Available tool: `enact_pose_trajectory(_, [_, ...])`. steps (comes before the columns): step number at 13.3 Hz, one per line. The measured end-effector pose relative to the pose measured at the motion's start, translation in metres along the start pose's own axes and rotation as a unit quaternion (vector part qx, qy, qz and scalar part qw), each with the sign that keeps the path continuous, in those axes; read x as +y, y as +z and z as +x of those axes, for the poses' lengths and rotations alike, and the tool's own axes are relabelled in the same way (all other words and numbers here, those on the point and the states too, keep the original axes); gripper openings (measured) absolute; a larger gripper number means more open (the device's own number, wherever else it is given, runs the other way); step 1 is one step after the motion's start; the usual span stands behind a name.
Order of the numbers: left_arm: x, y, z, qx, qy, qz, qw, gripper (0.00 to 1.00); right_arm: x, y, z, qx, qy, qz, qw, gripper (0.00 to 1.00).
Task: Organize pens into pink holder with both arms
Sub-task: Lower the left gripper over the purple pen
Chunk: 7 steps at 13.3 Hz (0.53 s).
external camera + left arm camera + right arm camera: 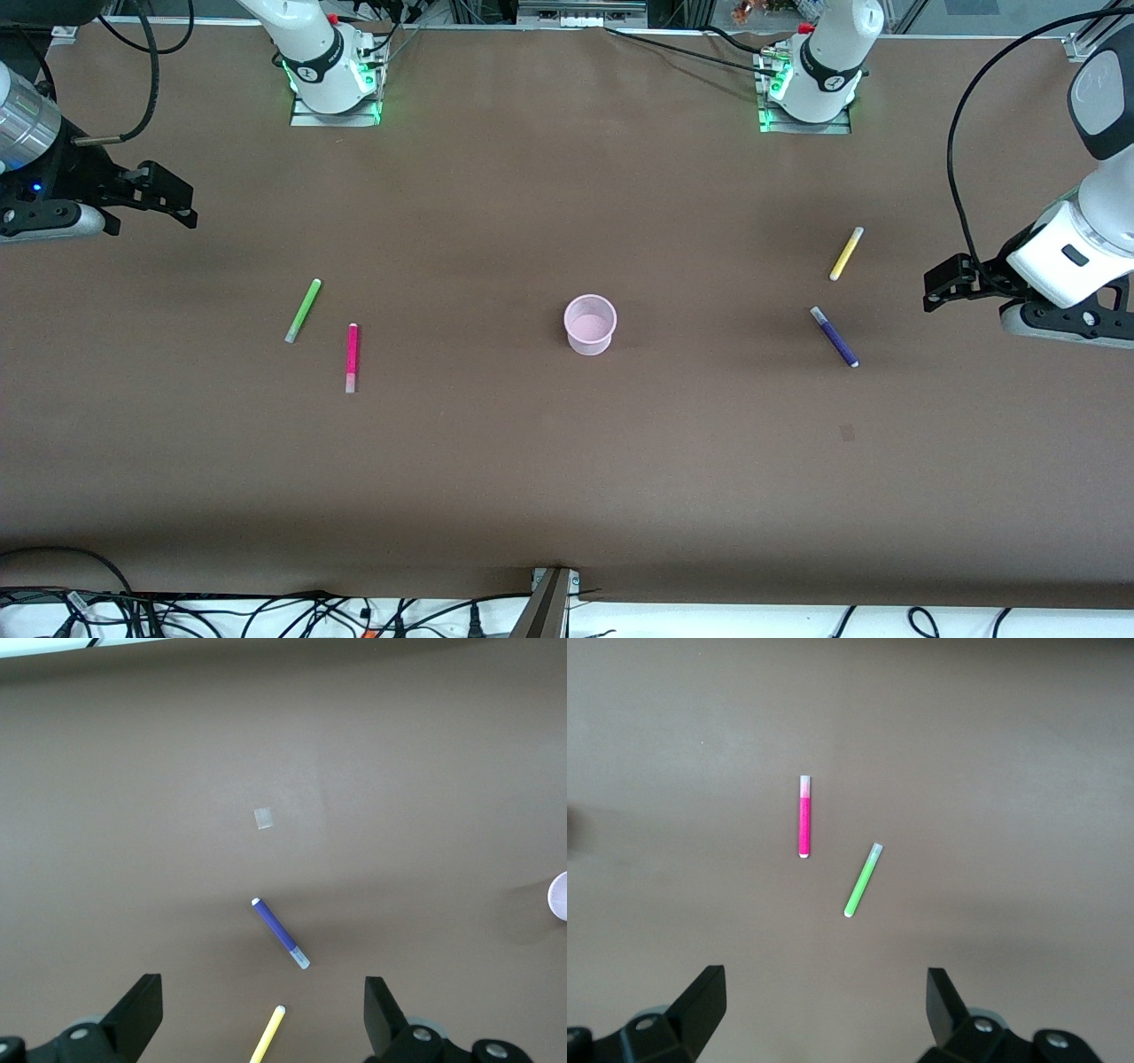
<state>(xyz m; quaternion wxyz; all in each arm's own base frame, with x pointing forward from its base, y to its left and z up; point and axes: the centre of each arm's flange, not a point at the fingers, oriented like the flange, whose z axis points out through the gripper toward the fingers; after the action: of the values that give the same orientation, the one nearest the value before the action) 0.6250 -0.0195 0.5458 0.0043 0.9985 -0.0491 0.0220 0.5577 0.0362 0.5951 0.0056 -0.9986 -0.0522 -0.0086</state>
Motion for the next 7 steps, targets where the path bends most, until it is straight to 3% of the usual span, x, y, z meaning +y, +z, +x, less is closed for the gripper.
enact_pose_trajectory(4, [-0.027,0.029,0.004,-0.026,-0.025,-0.001,0.999,1.00,0.000,0.001,0.001,-0.001,0.000,0.000,1.000,1.00])
enact_pose_trajectory(7, [-0.050,0.088,0.013,-0.068,-0.068,-0.005,0.995,1.00,-0.001,0.001,0.001,-0.001,-0.001,0.000,1.000,1.00])
